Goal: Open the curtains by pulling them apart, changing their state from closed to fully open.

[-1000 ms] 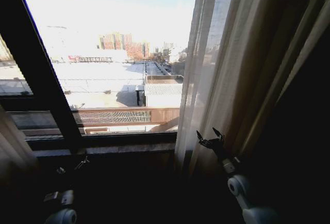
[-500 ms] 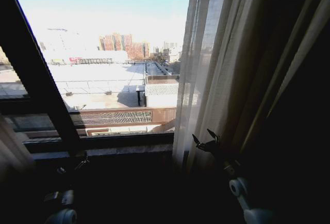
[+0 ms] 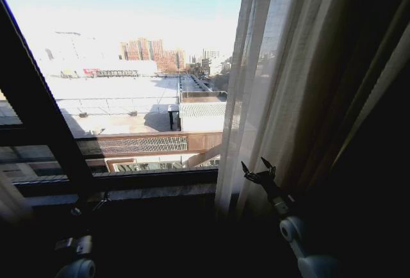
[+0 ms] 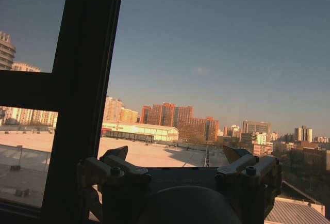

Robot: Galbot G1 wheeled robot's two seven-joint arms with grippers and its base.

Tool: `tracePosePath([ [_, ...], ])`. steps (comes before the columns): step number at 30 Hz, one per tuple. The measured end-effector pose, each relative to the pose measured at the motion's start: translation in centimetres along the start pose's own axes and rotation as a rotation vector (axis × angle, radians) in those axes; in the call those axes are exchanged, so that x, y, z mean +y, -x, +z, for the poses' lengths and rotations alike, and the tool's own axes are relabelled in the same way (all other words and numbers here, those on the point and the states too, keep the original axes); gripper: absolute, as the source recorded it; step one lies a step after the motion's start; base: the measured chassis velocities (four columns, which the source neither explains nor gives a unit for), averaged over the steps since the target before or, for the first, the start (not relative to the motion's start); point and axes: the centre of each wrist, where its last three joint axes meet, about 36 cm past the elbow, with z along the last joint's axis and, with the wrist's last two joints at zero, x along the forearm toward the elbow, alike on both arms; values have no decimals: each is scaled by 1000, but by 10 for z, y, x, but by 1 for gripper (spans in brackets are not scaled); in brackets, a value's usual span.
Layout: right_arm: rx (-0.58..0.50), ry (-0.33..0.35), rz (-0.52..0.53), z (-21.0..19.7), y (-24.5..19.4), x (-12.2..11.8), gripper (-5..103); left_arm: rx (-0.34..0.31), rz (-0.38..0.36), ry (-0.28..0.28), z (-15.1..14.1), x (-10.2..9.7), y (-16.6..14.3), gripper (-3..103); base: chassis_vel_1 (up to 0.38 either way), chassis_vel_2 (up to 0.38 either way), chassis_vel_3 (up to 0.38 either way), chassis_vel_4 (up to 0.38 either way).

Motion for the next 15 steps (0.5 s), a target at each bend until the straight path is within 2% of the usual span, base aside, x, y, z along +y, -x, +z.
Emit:
tracePosePath([
  [1, 21, -4, 31, 2, 2, -2, 100, 0, 0, 0, 0, 0, 0, 100, 0, 0, 0, 0],
  [5, 32, -6, 51, 3, 5, -5, 100, 0, 0, 0, 0, 0, 0, 100, 0, 0, 0, 0],
  [8, 12, 20, 11, 3, 5, -5, 100, 0, 0, 0, 0, 0, 0, 100, 0, 0, 0, 0],
  [15, -9, 4, -75, 6, 6, -1, 100, 0, 0, 0, 0, 0, 0, 100, 0, 0, 0, 0],
])
